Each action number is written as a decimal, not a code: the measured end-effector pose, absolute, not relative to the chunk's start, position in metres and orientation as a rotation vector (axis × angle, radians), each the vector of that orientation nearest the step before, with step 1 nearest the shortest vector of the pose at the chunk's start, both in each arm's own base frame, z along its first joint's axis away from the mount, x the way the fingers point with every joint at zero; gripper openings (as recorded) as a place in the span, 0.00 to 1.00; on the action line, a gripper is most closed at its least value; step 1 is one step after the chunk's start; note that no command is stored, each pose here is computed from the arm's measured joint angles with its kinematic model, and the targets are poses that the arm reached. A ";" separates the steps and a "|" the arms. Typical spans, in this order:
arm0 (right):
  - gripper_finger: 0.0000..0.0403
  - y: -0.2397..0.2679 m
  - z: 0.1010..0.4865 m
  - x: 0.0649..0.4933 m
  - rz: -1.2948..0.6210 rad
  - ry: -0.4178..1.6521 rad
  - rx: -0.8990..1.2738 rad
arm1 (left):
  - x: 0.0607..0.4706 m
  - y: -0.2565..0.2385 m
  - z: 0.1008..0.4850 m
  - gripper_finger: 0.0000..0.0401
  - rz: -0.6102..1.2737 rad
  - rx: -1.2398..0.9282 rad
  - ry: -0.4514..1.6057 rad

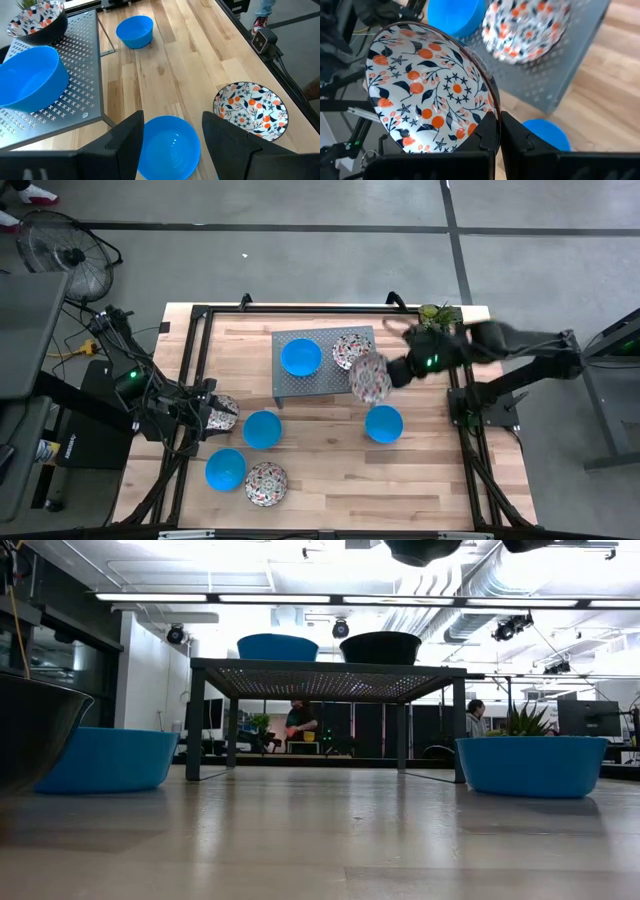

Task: Pick & Place Mini bowls
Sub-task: Stack the white bowl on top of the white bowl on the shelf

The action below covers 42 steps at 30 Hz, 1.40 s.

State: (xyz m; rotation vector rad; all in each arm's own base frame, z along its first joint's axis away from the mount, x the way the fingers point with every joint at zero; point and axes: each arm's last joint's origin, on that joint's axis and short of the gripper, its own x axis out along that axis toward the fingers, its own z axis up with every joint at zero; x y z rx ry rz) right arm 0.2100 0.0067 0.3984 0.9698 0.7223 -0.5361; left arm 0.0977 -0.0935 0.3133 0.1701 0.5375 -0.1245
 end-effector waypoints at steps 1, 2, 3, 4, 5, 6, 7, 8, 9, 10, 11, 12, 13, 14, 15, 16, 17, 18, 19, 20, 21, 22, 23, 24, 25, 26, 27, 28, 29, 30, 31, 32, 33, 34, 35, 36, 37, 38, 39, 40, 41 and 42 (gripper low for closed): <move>0.00 0.000 0.404 0.209 -0.543 0.727 0.970 | 0.098 -0.093 0.313 0.49 -0.122 0.170 0.536; 0.00 -0.006 0.409 0.208 -0.554 0.735 0.973 | 0.098 -0.093 0.313 0.49 -0.121 0.171 0.535; 0.00 -0.013 0.412 0.207 -0.562 0.752 0.974 | 0.098 -0.093 0.313 0.49 -0.121 0.171 0.535; 0.00 -0.018 0.415 0.207 -0.567 0.770 0.977 | 0.098 -0.094 0.313 0.49 -0.121 0.170 0.535; 0.00 -0.025 0.418 0.208 -0.573 0.786 0.982 | 0.098 -0.094 0.314 0.49 -0.121 0.169 0.534; 0.00 -0.031 0.420 0.209 -0.578 0.799 0.986 | 0.098 -0.094 0.314 0.49 -0.120 0.169 0.534; 0.00 -0.037 0.422 0.211 -0.583 0.815 0.989 | 0.098 -0.094 0.313 0.49 -0.120 0.169 0.534; 0.00 -0.043 0.422 0.213 -0.587 0.835 0.993 | 0.098 -0.094 0.313 0.49 -0.120 0.169 0.534; 0.00 -0.049 0.422 0.216 -0.590 0.860 0.997 | 0.098 -0.093 0.314 0.49 -0.120 0.169 0.534; 0.00 -0.055 0.422 0.219 -0.592 0.881 1.002 | 0.098 -0.093 0.314 0.49 -0.119 0.170 0.533; 0.00 -0.062 0.421 0.223 -0.591 0.896 1.006 | 0.098 -0.093 0.314 0.49 -0.118 0.170 0.533; 0.00 -0.068 0.421 0.228 -0.587 0.905 1.008 | 0.098 -0.093 0.314 0.49 -0.119 0.171 0.533; 0.00 -0.075 0.420 0.233 -0.582 0.913 1.009 | 0.098 -0.093 0.314 0.49 -0.119 0.171 0.533; 0.00 -0.081 0.418 0.238 -0.579 0.925 1.014 | 0.098 -0.093 0.314 0.49 -0.119 0.171 0.533; 0.00 -0.087 0.416 0.243 -0.573 0.940 1.021 | 0.098 -0.093 0.314 0.49 -0.119 0.170 0.533; 0.00 -0.093 0.413 0.248 -0.568 0.953 1.026 | 0.098 -0.093 0.314 0.49 -0.119 0.170 0.533; 0.00 -0.099 0.410 0.253 -0.565 0.964 1.031 | 0.098 -0.093 0.314 0.49 -0.119 0.170 0.533; 0.00 -0.105 0.408 0.259 -0.561 0.971 1.032 | 0.098 -0.093 0.314 0.49 -0.119 0.169 0.533; 0.00 -0.111 0.405 0.263 -0.559 0.979 1.034 | 0.098 -0.094 0.314 0.49 -0.118 0.165 0.533; 0.00 -0.117 0.402 0.268 -0.561 0.990 1.036 | 0.098 -0.093 0.314 0.49 -0.116 0.159 0.534; 0.00 -0.121 0.399 0.271 -0.563 1.002 1.042 | 0.098 -0.093 0.313 0.49 -0.116 0.152 0.535; 0.00 -0.125 0.396 0.275 -0.561 1.014 1.047 | 0.098 -0.094 0.313 0.49 -0.117 0.147 0.536; 0.00 -0.129 0.394 0.278 -0.560 1.021 1.050 | 0.098 -0.094 0.313 0.49 -0.118 0.146 0.537; 0.00 -0.132 0.392 0.281 -0.557 1.025 1.052 | 0.098 -0.094 0.313 0.49 -0.119 0.146 0.537; 0.00 -0.135 0.390 0.283 -0.553 1.030 1.056 | 0.098 -0.094 0.314 0.49 -0.118 0.145 0.536; 0.00 -0.138 0.387 0.285 -0.549 1.039 1.064 | 0.098 -0.094 0.314 0.49 -0.118 0.142 0.536; 0.00 -0.140 0.385 0.285 -0.551 1.050 1.073 | 0.098 -0.094 0.314 0.49 -0.118 0.141 0.536; 0.00 -0.142 0.383 0.285 -0.559 1.061 1.079 | 0.098 -0.094 0.314 0.49 -0.118 0.141 0.536; 0.00 -0.144 0.381 0.285 -0.566 1.073 1.084 | 0.098 -0.094 0.314 0.49 -0.118 0.142 0.536; 0.00 -0.145 0.379 0.285 -0.570 1.082 1.086 | 0.098 -0.094 0.314 0.49 -0.118 0.141 0.536; 0.00 -0.146 0.378 0.286 -0.571 1.087 1.088 | 0.098 -0.094 0.314 0.49 -0.118 0.141 0.536; 0.00 -0.146 0.378 0.285 -0.573 1.089 1.090 | 0.098 -0.094 0.314 0.49 -0.118 0.140 0.535; 0.00 -0.146 0.378 0.285 -0.576 1.092 1.091 | 0.098 -0.094 0.314 0.49 -0.118 0.139 0.534; 0.00 -0.146 0.377 0.285 -0.579 1.095 1.091 | 0.098 -0.094 0.314 0.49 -0.119 0.137 0.532; 0.00 -0.146 0.377 0.284 -0.585 1.099 1.100 | 0.098 -0.094 0.314 0.49 -0.119 0.134 0.529; 0.00 -0.145 0.377 0.284 -0.591 1.101 1.108 | 0.098 -0.094 0.314 0.49 -0.120 0.133 0.528; 0.00 -0.145 0.377 0.284 -0.597 1.101 1.112 | 0.098 -0.094 0.314 0.49 -0.120 0.132 0.528; 0.00 -0.144 0.377 0.285 -0.603 1.102 1.115 | 0.098 -0.094 0.314 0.49 -0.119 0.132 0.528; 0.00 -0.143 0.377 0.285 -0.610 1.103 1.117 | 0.098 -0.094 0.314 0.49 -0.120 0.132 0.528; 0.00 -0.143 0.376 0.286 -0.613 1.105 1.113 | 0.098 -0.094 0.314 0.49 -0.119 0.134 0.528; 0.00 -0.142 0.376 0.287 -0.612 1.106 1.112 | 0.098 -0.094 0.314 0.49 -0.118 0.134 0.527; 0.00 -0.142 0.376 0.288 -0.613 1.107 1.110 | 0.098 -0.094 0.314 0.49 -0.116 0.135 0.526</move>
